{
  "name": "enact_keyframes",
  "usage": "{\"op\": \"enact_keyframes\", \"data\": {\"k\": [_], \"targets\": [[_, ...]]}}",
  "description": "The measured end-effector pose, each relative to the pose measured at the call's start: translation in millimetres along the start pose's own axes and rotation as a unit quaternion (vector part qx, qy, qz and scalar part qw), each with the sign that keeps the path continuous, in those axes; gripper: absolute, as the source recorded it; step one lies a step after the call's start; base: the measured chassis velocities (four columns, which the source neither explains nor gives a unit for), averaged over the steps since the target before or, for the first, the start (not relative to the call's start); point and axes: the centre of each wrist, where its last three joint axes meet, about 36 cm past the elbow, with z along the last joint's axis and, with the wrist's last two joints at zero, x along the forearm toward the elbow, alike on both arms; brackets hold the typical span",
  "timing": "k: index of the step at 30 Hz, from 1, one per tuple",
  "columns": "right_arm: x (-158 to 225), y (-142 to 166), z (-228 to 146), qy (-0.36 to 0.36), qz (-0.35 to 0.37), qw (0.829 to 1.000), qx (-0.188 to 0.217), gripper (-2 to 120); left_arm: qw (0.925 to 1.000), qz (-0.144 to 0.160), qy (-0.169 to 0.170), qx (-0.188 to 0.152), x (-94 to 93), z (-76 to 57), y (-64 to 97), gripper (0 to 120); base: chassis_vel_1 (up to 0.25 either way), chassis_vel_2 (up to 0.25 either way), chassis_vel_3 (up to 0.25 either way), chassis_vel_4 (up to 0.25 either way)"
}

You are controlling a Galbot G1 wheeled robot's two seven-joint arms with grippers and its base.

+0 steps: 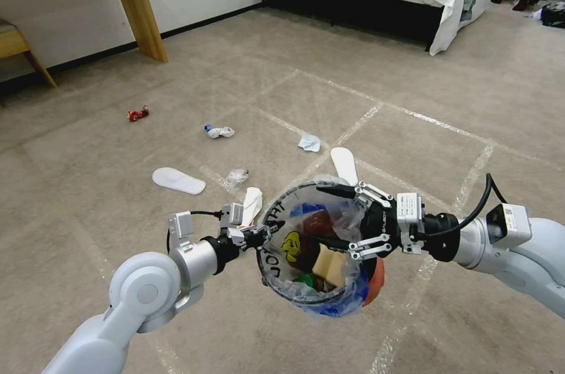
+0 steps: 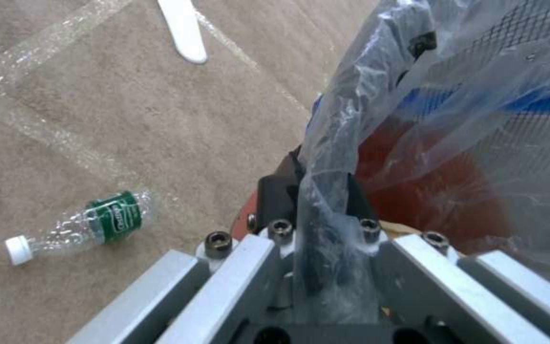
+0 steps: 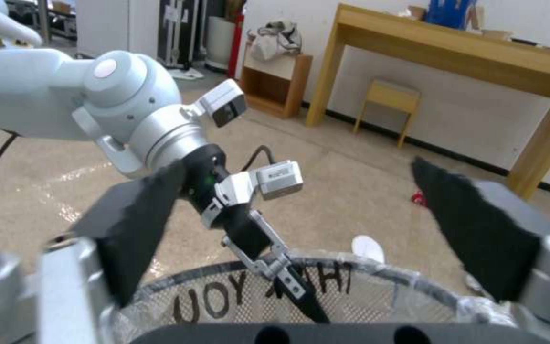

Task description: Pick up the trash bin and place the garbage on the floor into it.

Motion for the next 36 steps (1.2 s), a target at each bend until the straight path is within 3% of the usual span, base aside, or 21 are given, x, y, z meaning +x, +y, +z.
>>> {"op": "enact_keyframes", "data": {"k": [2, 11, 13, 18, 19, 20, 22, 24, 25, 26, 28, 29, 31, 35, 36], "targets": [[-0.5, 0.4, -2.5, -0.004, -0.001, 1.000, 0.001, 99, 1.0000, -0.002, 0.000, 0.000, 1.1, 0.9, 0.9, 1, 0.000, 0.000, 0.000, 0.000], [4.2, -5.1, -34.4, -0.031, 0.011, 0.999, 0.025, 100, 0.9999, -0.013, -0.004, 0.005, 3.4, 10.6, 5.1, 1, 0.000, 0.000, 0.000, 0.000], [11.6, -14.4, -48.3, -0.047, 0.038, 0.997, 0.038, 100, 0.9996, -0.023, -0.013, 0.013, 8.5, 13.9, 9.1, 1, 0.000, 0.000, 0.000, 0.000], [30.2, -31.4, -43.7, -0.064, 0.116, 0.990, 0.038, 100, 0.9982, -0.053, -0.024, 0.016, 20.5, 20.3, 17.6, 1, 0.000, 0.000, 0.000, 0.000], [38.1, -36.7, -32.0, -0.068, 0.160, 0.984, 0.028, 100, 0.9971, -0.068, -0.032, 0.014, 26.7, 20.5, 21.2, 1, 0.000, 0.000, 0.000, 0.000], [38.1, -36.7, -32.0, -0.068, 0.160, 0.984, 0.028, 100, 0.9971, -0.068, -0.032, 0.014, 26.7, 20.5, 21.2, 1, 0.000, 0.000, 0.000, 0.000], [53.0, -40.3, 9.7, -0.054, 0.239, 0.969, -0.012, 100, 0.9948, -0.091, -0.046, 0.004, 35.3, 16.2, 28.7, 1, 0.000, 0.000, 0.000, 0.000], [54.7, -41.0, 24.1, -0.047, 0.253, 0.966, -0.025, 100, 0.9941, -0.097, -0.049, 0.004, 37.9, 15.8, 31.2, 1, 0.000, 0.000, 0.000, 0.000], [55.9, -44.4, 56.2, -0.030, 0.282, 0.958, -0.052, 100, 0.9926, -0.109, -0.053, 0.004, 43.7, 16.1, 36.0, 1, 0.000, 0.000, 0.000, 0.000], [55.9, -44.4, 56.2, -0.030, 0.282, 0.958, -0.052, 100, 0.9926, -0.109, -0.053, 0.004, 43.7, 16.1, 36.0, 1, 0.000, 0.000, 0.000, 0.000], [54.7, -47.5, 84.4, -0.010, 0.300, 0.951, -0.069, 100, 0.9907, -0.122, -0.059, 0.003, 50.0, 16.5, 40.8, 1, 0.000, 0.000, 0.000, 0.000], [49.1, -48.6, 122.6, 0.033, 0.316, 0.944, -0.088, 100, 0.9872, -0.144, -0.068, 0.000, 58.3, 17.5, 48.8, 1, 0.000, 0.000, 0.000, 0.000], [46.9, -48.6, 140.2, 0.063, 0.322, 0.940, -0.096, 100, 0.9852, -0.155, -0.072, -0.002, 61.8, 17.8, 53.2, 1, 0.000, 0.000, 0.000, 0.000], [39.4, -50.4, 193.5, 0.174, 0.286, 0.938, -0.092, 100, 0.9749, -0.203, -0.091, -0.013, 75.3, 14.8, 72.5, 1, 0.000, 0.000, 0.000, 0.000], [39.4, -50.4, 193.5, 0.174, 0.286, 0.938, -0.092, 100, 0.9749, -0.203, -0.091, -0.013, 75.3, 14.8, 72.5, 1, 0.000, 0.000, 0.000, 0.000]]}}
